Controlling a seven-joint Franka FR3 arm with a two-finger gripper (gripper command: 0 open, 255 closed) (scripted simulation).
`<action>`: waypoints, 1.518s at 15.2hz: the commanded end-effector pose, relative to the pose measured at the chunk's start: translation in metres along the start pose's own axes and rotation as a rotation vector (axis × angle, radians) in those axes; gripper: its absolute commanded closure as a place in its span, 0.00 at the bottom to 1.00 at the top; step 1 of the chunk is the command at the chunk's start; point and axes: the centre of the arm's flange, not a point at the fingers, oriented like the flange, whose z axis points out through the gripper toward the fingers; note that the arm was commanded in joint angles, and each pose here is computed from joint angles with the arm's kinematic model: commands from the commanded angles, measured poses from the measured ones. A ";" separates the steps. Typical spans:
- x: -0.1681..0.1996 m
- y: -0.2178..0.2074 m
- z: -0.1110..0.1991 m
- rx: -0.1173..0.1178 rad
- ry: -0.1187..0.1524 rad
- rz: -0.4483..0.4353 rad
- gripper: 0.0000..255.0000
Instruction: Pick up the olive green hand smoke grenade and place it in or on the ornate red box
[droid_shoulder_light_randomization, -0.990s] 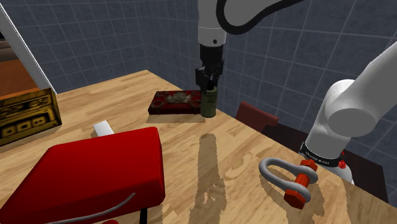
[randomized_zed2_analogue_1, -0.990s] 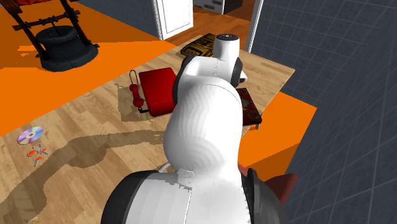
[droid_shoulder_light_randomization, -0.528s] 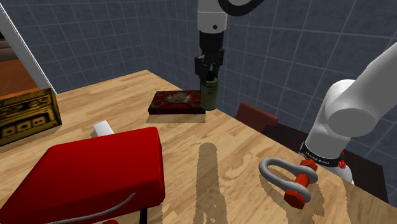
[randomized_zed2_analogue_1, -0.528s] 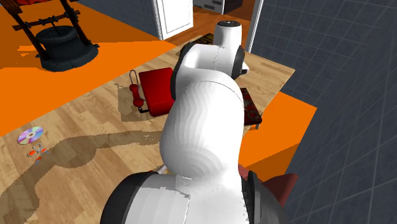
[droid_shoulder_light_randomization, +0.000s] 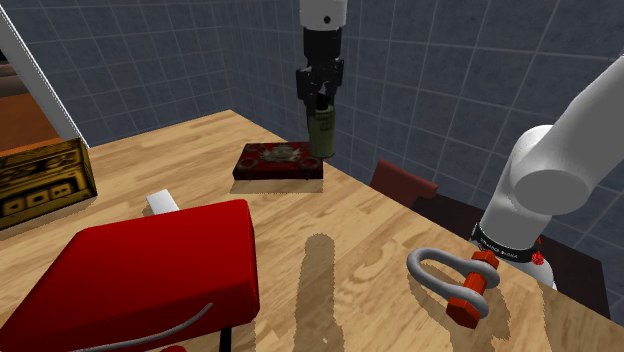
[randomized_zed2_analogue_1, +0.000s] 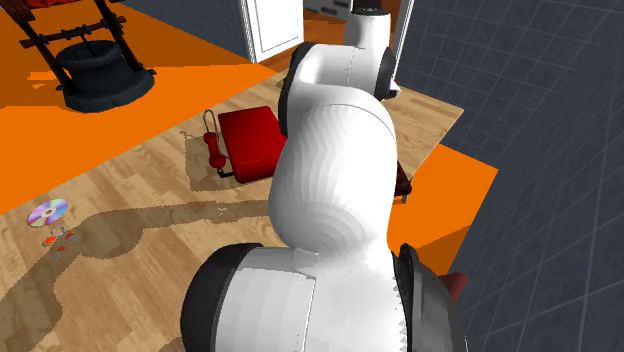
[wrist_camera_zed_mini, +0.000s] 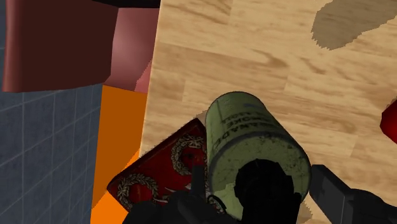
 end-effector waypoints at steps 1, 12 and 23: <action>0.025 0.006 -0.003 0.000 0.000 0.000 1.00; 0.166 0.031 -0.026 0.000 0.000 0.000 1.00; 0.187 0.035 0.017 0.000 0.000 0.000 1.00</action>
